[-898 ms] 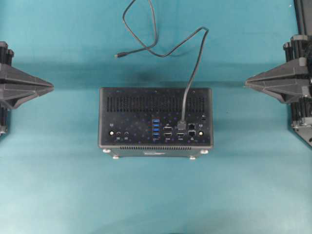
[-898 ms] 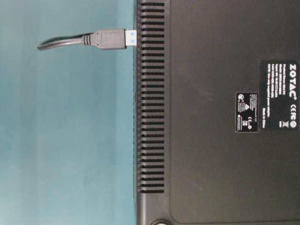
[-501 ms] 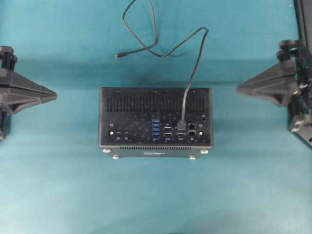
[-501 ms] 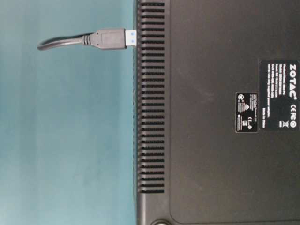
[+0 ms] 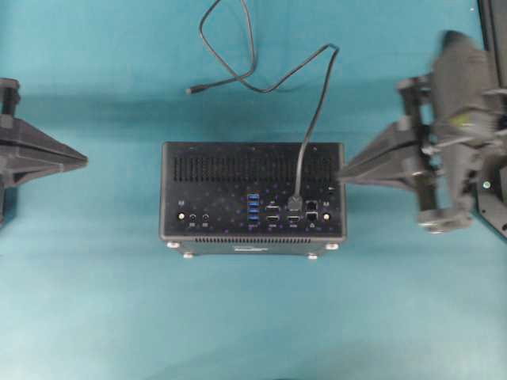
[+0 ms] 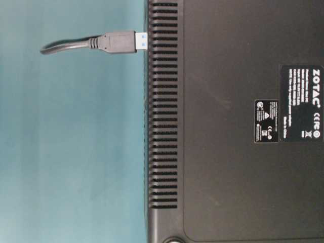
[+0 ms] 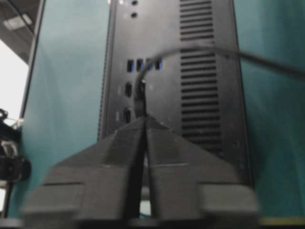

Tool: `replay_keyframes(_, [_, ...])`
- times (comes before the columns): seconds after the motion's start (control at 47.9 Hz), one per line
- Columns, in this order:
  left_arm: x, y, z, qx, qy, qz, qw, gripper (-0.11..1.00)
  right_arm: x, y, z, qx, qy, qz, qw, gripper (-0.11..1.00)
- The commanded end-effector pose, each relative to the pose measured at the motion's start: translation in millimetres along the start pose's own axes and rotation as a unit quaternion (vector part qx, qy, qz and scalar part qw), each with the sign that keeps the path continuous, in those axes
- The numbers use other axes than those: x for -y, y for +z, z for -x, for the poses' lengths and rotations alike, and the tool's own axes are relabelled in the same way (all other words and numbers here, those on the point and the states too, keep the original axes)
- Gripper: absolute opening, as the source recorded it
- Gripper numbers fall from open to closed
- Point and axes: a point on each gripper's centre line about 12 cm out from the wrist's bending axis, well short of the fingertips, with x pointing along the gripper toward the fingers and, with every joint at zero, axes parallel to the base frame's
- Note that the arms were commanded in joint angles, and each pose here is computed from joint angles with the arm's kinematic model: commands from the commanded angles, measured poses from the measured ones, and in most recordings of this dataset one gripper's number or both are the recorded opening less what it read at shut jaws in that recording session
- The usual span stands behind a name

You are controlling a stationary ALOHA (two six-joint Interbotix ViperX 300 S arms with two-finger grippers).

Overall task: Insert the USB into the PC box with both arms.
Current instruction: 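Move the right gripper toward the black cable at the box's rear ports, then close the right gripper on the black USB cable near its plug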

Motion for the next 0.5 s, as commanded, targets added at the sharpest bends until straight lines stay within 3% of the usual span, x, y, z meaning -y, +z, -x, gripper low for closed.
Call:
replay_keyframes(0.0, [0.5, 4.5, 2.5, 0.01, -0.001, 0.001, 0.9999, 0.0, -5.8, 22.5, 2.2, 0.012, 0.004, -0.002, 0.9999, 0.17])
replay_keyframes(0.146, [1.0, 12.2, 4.5, 0.021, -0.002, 0.0, 0.9998, 0.0, -5.8, 22.8, -9.7, -0.039, -0.003, -0.006, 0.9992, 0.52])
replay_keyframes(0.292, [0.7, 17.8, 3.9, 0.013, 0.0, 0.0, 0.9999, 0.0, -5.0, 21.1, -23.5, -0.083, -0.012, -0.037, 0.9957, 0.89])
replay_keyframes(0.334, [0.6, 17.5, 2.8, 0.007, 0.001, -0.001, 1.0, 0.0, -3.9, 19.9, -27.3, -0.093, -0.017, -0.038, 0.9948, 0.93])
replay_keyframes(0.48, [0.7, 19.1, -0.5, -0.001, 0.001, 0.0, 1.0, 0.0, -0.4, 22.0, -35.0, -0.1, -0.033, -0.018, 0.9942, 0.88])
